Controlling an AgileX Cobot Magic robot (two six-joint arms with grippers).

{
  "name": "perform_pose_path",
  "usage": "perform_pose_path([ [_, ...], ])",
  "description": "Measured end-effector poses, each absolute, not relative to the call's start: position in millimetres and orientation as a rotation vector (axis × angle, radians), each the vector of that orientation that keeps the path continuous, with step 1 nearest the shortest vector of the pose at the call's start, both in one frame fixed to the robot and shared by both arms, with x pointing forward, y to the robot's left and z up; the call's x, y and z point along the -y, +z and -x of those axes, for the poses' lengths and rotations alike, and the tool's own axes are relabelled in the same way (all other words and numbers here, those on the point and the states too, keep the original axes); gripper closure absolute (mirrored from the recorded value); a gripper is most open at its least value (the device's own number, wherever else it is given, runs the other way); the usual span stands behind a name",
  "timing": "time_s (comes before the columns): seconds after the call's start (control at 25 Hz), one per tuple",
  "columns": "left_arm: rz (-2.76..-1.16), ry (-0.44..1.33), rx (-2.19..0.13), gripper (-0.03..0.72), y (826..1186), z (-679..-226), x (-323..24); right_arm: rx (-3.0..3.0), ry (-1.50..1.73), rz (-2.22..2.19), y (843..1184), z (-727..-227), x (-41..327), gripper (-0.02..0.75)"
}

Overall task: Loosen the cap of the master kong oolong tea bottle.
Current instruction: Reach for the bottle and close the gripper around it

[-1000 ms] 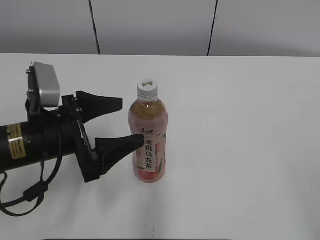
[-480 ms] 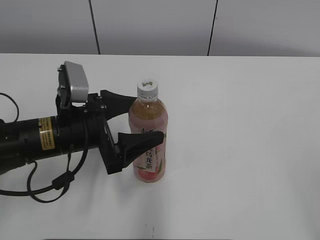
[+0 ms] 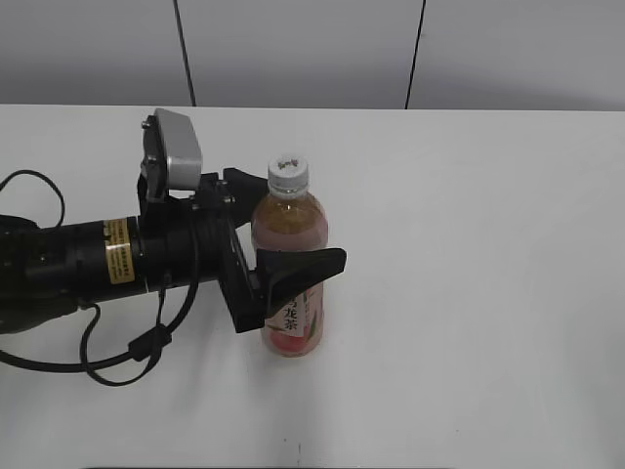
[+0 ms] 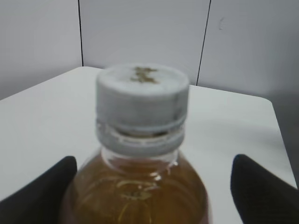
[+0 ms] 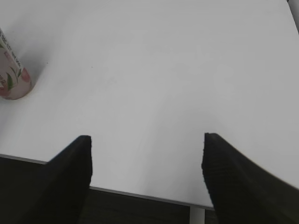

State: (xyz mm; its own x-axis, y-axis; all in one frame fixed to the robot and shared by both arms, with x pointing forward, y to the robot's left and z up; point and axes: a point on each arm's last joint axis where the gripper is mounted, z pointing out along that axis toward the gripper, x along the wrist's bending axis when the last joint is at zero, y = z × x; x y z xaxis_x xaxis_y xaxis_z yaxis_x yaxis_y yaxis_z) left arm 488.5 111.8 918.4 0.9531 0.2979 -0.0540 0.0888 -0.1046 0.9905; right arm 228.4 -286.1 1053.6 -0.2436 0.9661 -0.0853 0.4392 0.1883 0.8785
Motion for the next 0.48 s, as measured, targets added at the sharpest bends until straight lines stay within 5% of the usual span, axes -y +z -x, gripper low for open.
perform_pose_path([
  [0.48,-1.716,0.157,-0.337,0.126,905.2,-489.8,-112.1,-1.791,0.993,-1.323,1053.6,-228.4,286.1,0.183],
])
